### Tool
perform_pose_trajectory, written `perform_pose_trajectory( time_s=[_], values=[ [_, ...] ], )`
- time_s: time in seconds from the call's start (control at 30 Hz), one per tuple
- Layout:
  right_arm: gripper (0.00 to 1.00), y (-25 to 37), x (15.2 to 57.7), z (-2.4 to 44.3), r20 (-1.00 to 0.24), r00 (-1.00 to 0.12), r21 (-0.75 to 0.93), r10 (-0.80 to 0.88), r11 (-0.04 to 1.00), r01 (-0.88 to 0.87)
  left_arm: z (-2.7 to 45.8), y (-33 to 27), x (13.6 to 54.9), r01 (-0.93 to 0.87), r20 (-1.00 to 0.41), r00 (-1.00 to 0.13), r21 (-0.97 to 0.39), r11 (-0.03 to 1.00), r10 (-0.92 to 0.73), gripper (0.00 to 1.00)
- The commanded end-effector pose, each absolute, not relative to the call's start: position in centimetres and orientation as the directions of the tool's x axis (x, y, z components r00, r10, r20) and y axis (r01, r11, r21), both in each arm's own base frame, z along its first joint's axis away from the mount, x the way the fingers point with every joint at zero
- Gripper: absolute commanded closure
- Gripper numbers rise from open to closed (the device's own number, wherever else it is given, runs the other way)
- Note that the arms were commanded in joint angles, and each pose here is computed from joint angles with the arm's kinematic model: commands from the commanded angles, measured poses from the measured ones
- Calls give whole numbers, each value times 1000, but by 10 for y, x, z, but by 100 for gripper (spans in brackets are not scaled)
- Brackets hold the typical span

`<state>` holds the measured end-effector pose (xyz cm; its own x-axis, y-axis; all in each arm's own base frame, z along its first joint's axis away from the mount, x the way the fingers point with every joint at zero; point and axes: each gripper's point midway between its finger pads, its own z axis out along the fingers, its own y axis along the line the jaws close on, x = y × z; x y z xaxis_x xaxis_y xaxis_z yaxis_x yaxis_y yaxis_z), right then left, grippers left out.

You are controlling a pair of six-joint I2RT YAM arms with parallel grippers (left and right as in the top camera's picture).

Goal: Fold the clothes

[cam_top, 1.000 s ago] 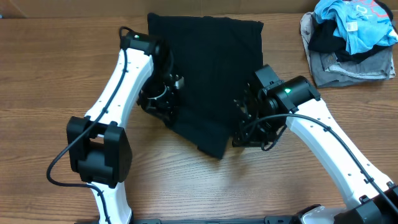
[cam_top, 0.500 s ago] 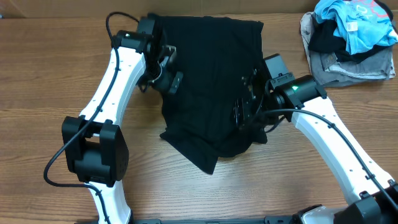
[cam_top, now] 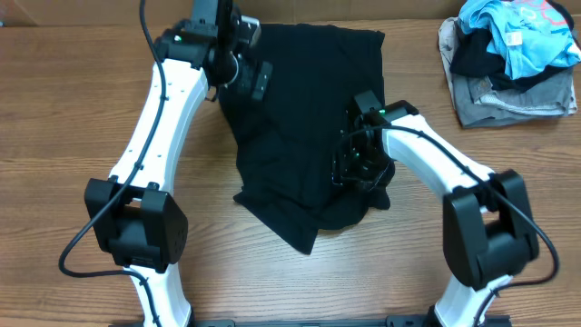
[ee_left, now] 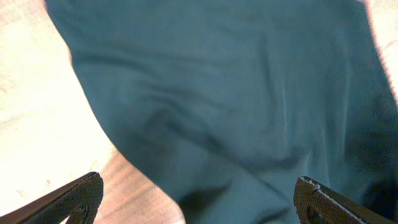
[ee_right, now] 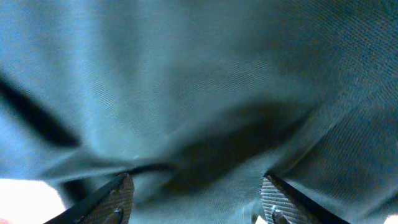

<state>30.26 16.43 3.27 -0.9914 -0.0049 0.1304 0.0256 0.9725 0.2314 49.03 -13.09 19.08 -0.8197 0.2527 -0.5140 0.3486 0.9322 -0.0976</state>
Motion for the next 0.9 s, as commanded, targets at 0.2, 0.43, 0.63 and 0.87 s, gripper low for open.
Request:
perform_pose_trajectory(
  time_s=[0.2, 0.43, 0.63, 0.87],
  values=[
    [30, 115, 305, -8, 243, -956, 115, 162, 974, 194, 234, -111, 502, 368, -597, -757, -57, 928, 264, 0],
    [26, 54, 310, -17, 271, -917, 82, 293, 942, 325, 221, -100, 505, 345, -565, -776, -9, 939, 280, 0],
    [25, -14, 313, -17, 269, -866, 96, 422, 883, 460, 196, -97, 515, 332, -536, -796, 4, 943, 282, 0],
    [26, -70, 308, -7, 291, -796, 210, 530, 777, 594, 117, -102, 530, 331, -430, -856, -32, 943, 285, 0]
  ],
)
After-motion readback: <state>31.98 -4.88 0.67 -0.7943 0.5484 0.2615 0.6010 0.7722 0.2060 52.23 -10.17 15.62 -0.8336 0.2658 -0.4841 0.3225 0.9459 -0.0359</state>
